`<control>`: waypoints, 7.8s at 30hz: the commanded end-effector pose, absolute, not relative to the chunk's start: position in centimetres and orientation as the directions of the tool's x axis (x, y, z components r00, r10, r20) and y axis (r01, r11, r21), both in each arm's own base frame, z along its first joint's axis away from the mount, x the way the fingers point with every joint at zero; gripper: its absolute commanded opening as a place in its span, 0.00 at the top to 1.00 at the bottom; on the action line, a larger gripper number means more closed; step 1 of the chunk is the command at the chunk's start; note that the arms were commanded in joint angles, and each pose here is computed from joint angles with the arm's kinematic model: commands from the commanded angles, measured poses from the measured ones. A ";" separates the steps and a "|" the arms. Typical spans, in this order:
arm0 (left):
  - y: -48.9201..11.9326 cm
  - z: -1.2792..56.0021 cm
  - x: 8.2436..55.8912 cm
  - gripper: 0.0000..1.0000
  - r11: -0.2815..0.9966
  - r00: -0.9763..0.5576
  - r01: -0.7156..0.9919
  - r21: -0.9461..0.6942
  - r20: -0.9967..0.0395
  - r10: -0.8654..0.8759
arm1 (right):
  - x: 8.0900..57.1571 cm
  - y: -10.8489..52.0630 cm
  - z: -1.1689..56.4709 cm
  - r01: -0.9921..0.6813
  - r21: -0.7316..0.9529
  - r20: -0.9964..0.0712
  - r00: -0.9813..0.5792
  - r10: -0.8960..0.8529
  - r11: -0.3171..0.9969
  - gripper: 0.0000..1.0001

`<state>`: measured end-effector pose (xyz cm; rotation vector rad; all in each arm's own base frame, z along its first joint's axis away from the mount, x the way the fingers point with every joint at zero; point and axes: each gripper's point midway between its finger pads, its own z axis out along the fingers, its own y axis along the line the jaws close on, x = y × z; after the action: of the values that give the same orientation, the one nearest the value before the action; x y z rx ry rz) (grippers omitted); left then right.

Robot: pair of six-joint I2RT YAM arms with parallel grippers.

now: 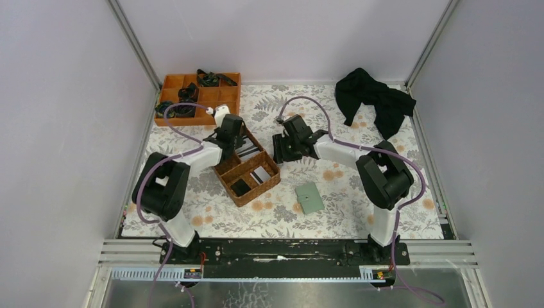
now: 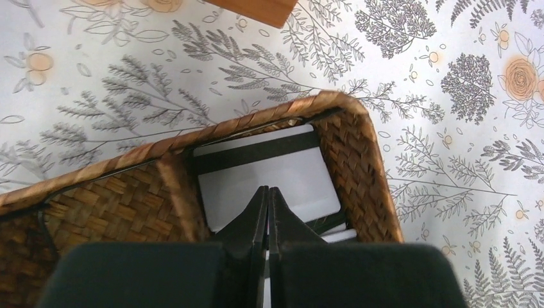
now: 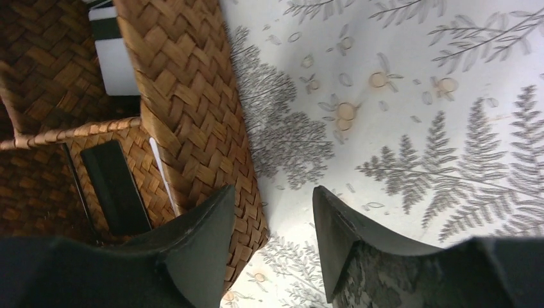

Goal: Take the credit cards out of the card holder

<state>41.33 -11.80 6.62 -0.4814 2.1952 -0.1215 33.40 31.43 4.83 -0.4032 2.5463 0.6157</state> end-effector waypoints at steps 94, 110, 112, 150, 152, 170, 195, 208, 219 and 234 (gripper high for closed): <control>-30.0 12.1 31.0 0.13 0.849 -0.439 0.458 -0.263 -0.898 -0.041 | 22.2 23.0 8.0 -0.373 0.146 -0.574 -0.787 -0.228 0.916 0.63; -33.2 9.3 24.8 0.99 0.676 -0.553 0.611 -0.412 -0.833 -0.007 | 25.4 20.0 9.2 -0.236 0.264 -0.569 -0.821 -0.047 0.935 0.80; -33.9 9.2 23.5 0.91 0.636 -0.541 0.651 -0.414 -0.841 0.006 | 25.2 20.1 8.5 -0.244 0.258 -0.544 -0.836 -0.068 0.935 0.81; -35.2 3.1 25.5 0.44 0.475 -0.191 0.879 0.024 -0.897 0.398 | 18.7 22.3 1.8 -0.295 0.436 -0.367 -0.921 -0.131 0.851 0.75; -35.2 2.7 24.9 0.45 0.456 -0.203 0.890 0.003 -0.893 0.401 | 18.6 22.3 1.8 -0.292 0.437 -0.364 -0.922 -0.130 0.851 0.75; -35.1 2.5 24.4 1.00 0.498 -0.306 0.861 -0.105 -0.889 0.342 | 18.4 22.4 0.8 -0.276 0.441 -0.333 -0.934 -0.130 0.854 0.75; -30.9 14.7 29.3 1.00 0.683 -0.352 0.667 -0.298 -0.934 -0.064 | 19.9 22.2 2.7 -0.214 0.434 -0.386 -0.922 -0.034 0.875 0.83; -34.2 17.8 29.3 1.00 0.586 -0.366 0.729 -0.354 -0.925 -0.103 | 22.8 20.7 11.9 -0.287 0.355 -0.615 -0.788 -0.009 0.890 0.40; -44.7 23.4 31.6 1.00 0.342 -0.323 0.873 -0.347 -0.938 -0.127 | 24.3 13.5 17.7 -0.045 0.267 -0.770 -0.611 0.185 0.963 0.44; -41.3 10.5 30.1 1.00 0.411 -0.534 0.753 -0.515 -0.842 -0.077 | 23.8 12.2 15.3 0.003 0.209 -0.754 -0.637 0.163 0.978 0.43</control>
<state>30.14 -43.36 12.39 0.6756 1.8078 -1.2300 23.41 12.60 17.05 0.1085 2.2141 0.2997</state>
